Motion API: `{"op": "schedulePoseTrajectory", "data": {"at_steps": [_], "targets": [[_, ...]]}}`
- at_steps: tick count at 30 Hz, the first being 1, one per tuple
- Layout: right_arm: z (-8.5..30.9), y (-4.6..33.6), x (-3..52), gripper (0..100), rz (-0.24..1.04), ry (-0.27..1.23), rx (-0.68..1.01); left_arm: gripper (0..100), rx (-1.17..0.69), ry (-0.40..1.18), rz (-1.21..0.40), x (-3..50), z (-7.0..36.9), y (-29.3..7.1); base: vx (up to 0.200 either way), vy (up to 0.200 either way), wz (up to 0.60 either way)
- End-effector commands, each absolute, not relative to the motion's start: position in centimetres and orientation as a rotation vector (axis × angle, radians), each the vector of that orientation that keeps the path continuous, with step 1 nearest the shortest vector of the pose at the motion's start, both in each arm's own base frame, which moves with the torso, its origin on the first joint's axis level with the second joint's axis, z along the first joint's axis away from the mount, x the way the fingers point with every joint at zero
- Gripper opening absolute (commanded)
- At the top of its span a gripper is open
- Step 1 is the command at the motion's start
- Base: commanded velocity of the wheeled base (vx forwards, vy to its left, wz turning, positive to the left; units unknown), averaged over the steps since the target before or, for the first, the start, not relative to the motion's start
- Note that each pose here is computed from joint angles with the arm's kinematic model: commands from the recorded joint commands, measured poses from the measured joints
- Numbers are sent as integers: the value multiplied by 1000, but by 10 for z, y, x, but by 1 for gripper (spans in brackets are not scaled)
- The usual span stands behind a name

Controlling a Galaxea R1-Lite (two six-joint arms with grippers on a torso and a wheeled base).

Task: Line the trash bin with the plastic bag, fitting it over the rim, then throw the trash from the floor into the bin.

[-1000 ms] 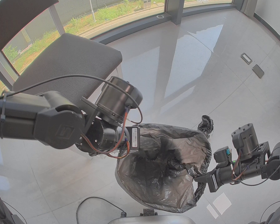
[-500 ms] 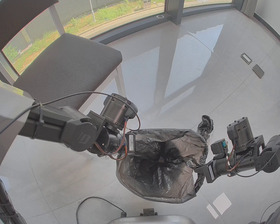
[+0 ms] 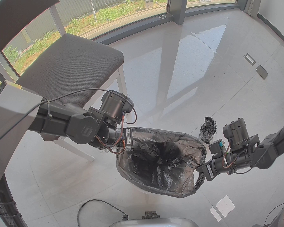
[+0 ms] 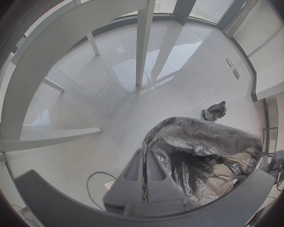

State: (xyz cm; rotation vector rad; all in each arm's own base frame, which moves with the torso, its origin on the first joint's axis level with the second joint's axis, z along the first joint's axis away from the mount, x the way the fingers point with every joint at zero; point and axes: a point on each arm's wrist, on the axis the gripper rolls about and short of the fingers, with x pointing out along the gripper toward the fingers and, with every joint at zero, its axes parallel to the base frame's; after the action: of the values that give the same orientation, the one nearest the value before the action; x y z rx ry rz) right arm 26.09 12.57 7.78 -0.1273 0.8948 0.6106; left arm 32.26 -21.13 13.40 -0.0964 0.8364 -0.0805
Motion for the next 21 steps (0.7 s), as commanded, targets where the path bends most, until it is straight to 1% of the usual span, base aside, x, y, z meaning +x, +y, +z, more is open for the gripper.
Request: {"op": "schedulePoseTrajectory", "data": {"at_steps": [1, 6, 11, 14, 16, 21], "targets": [[63, 120, 289, 0, 571, 917, -126, 0, -122, 787, -107, 314, 155, -212, 0, 0, 0], [61, 110, 303, 0, 534, 908, -115, 0, -135, 778, -128, 305, 161, -222, 0, 0, 0], [58, 111, 305, 0, 534, 918, -115, 0, -110, 806, -134, 301, 151, -227, 0, 0, 0], [57, 118, 301, 0, 554, 924, -121, 0, -94, 830, -127, 303, 141, -229, 0, 0, 0], [58, 130, 296, 0, 587, 924, -129, 0, -84, 847, -122, 303, 135, -230, 0, 0, 0], [58, 151, 288, 0, 642, 919, -146, 0, -69, 875, -76, 302, 124, -217, 0, 0, 0]]}}
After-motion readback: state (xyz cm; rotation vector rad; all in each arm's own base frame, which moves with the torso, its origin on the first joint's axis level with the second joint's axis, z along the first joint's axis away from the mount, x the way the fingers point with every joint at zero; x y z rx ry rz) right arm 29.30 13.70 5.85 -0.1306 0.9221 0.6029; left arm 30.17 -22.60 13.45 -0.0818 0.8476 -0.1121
